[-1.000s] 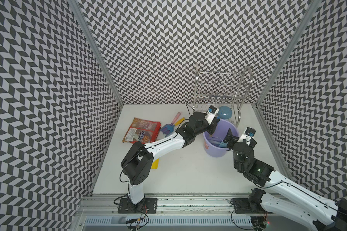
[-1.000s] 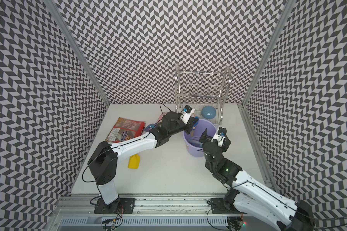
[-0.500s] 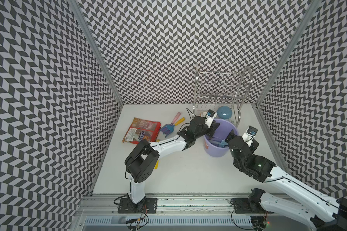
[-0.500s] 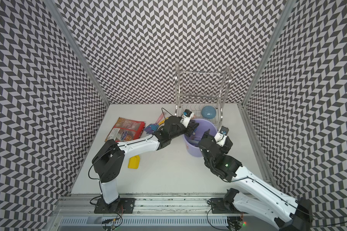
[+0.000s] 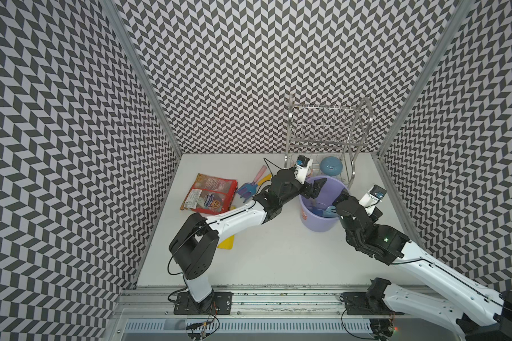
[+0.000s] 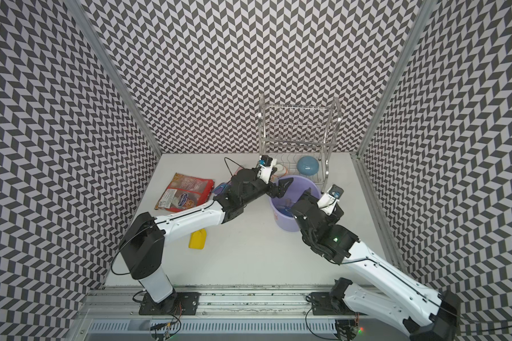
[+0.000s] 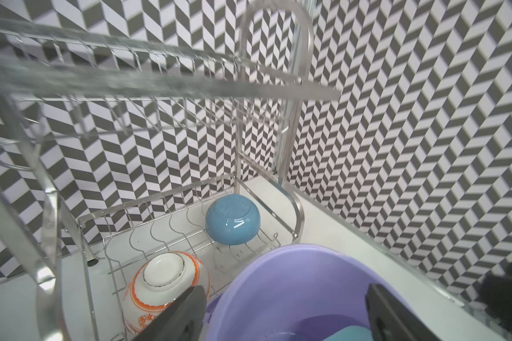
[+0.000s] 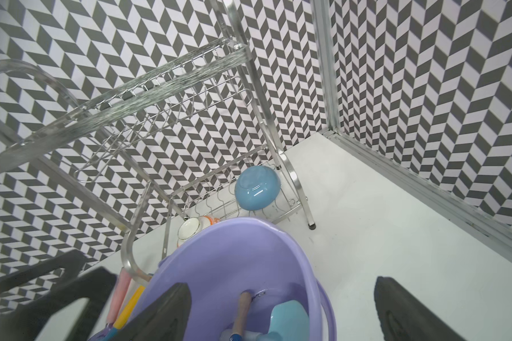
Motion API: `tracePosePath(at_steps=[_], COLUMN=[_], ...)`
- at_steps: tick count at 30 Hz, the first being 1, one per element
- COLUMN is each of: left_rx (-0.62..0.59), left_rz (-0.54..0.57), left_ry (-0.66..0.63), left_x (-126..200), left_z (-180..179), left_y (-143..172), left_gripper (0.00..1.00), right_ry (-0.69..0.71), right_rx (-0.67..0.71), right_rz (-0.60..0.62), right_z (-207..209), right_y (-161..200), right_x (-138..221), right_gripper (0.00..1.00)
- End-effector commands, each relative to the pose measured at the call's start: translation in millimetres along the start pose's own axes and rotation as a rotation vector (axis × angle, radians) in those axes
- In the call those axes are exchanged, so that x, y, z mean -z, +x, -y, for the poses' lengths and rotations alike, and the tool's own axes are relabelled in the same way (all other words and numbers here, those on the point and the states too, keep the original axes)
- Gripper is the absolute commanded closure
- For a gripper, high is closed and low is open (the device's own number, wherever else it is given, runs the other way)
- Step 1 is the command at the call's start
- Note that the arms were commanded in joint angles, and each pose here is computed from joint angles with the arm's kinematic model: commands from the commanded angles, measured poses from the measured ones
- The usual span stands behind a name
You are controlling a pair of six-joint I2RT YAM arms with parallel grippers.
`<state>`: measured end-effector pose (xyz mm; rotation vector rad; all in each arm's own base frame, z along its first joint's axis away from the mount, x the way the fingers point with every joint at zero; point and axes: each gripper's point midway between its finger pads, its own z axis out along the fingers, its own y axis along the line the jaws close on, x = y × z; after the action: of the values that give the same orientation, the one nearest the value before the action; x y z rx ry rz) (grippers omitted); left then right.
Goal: Organize the gardening tools
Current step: Place the gardening tool in the container, then move the gardening tool to the center of the board.
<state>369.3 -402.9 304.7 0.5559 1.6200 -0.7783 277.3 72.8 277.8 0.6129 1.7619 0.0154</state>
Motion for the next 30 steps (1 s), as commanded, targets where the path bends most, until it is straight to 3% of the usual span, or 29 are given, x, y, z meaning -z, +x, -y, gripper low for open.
tracePosePath(at_steps=[1,8,14,24,30], left_rx=[0.050,0.156,0.275,0.506,0.541], left_rz=[0.078,0.107,0.105,-0.007,-0.135], left_ry=[-0.064,-0.166,-0.308,-0.659,-0.784], left_x=[27.0,72.6,116.2,196.5,223.4], left_z=[-14.2,-47.7,-94.3,-190.5,-214.1], left_y=[-35.0,-51.4,-39.8,43.4,103.1], left_gripper=[0.04,0.00,0.00,0.00,0.00], right_ry=[-0.116,-0.269,-0.417,-0.516,-0.482], right_rx=[0.039,0.111,0.147,0.255,0.276], right_rz=[-0.037,0.040,0.017,-0.027,-0.039], right_z=[-24.3,-40.6,-69.0,-104.5,-110.7], right_y=[-1.6,-9.0,-13.6,-3.0,-0.2], right_x=[2.5,9.6,21.6,22.2,14.9], right_gripper=[0.00,0.00,0.00,0.00,0.00])
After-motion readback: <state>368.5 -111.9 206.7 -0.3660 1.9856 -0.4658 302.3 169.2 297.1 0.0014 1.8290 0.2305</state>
